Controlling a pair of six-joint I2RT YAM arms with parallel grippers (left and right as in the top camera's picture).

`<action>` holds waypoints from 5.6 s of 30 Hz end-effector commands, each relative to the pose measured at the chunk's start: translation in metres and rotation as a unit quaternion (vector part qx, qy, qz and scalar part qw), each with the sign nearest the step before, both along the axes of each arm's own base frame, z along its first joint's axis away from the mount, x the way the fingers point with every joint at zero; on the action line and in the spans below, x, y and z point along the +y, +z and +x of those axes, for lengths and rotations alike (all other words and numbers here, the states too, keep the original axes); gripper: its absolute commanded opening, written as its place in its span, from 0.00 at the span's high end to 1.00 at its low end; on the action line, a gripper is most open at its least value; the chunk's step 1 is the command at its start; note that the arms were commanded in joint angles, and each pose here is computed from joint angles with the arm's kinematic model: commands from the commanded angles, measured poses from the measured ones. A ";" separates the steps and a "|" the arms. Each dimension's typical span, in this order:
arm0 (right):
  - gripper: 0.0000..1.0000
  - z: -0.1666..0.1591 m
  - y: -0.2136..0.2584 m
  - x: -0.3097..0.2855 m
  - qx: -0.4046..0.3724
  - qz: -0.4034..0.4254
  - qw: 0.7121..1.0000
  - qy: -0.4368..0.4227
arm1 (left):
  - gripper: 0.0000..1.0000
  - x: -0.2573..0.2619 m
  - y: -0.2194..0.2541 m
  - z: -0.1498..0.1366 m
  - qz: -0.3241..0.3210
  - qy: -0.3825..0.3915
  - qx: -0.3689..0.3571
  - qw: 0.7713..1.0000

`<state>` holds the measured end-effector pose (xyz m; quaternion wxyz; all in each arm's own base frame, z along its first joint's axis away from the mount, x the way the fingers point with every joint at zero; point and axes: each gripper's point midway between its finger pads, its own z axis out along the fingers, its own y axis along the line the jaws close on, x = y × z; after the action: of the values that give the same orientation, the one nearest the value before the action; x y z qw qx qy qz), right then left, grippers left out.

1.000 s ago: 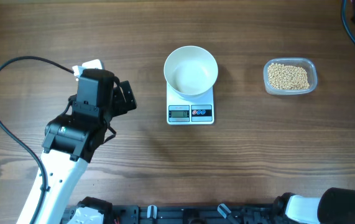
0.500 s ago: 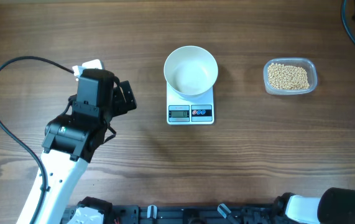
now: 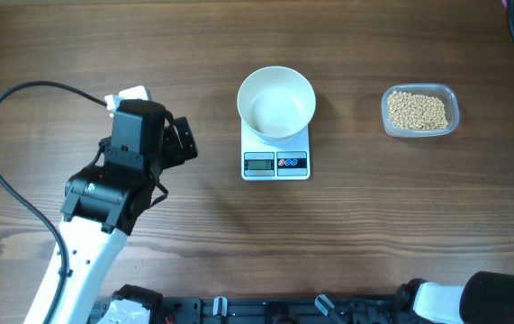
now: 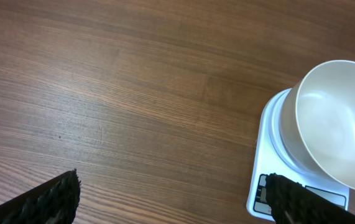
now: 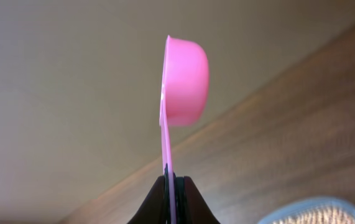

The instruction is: Scoop item into bowl and weigh 150g on scale

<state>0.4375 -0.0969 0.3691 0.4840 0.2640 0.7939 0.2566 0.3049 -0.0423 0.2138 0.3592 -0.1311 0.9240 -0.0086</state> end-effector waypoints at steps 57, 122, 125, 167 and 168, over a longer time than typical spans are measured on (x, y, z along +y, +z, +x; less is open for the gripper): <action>0.96 -0.051 -0.085 0.070 0.193 -0.342 0.901 0.184 | 0.00 -0.112 -0.025 -0.035 -0.140 -0.358 0.086 0.919; 0.96 -0.057 -0.089 0.080 0.195 -0.321 0.903 0.208 | 0.00 -0.109 -0.007 -0.033 -0.101 -0.339 0.042 0.934; 0.96 -0.057 -0.089 0.081 0.193 -0.319 0.904 0.210 | 0.00 -0.109 -0.007 -0.033 -0.102 -0.339 0.042 0.934; 0.96 -0.029 -0.065 0.089 0.123 -0.293 0.930 0.186 | 0.00 -0.109 -0.007 -0.033 -0.101 -0.339 0.042 0.934; 0.96 -0.029 -0.065 0.089 0.123 -0.293 0.930 0.186 | 0.00 -0.109 -0.007 -0.033 -0.101 -0.339 0.042 0.934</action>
<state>0.4078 -0.0069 0.2941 0.3686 -0.0142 0.9269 0.0693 0.2720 -0.1515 0.2048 0.2784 0.1573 0.9231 -0.2136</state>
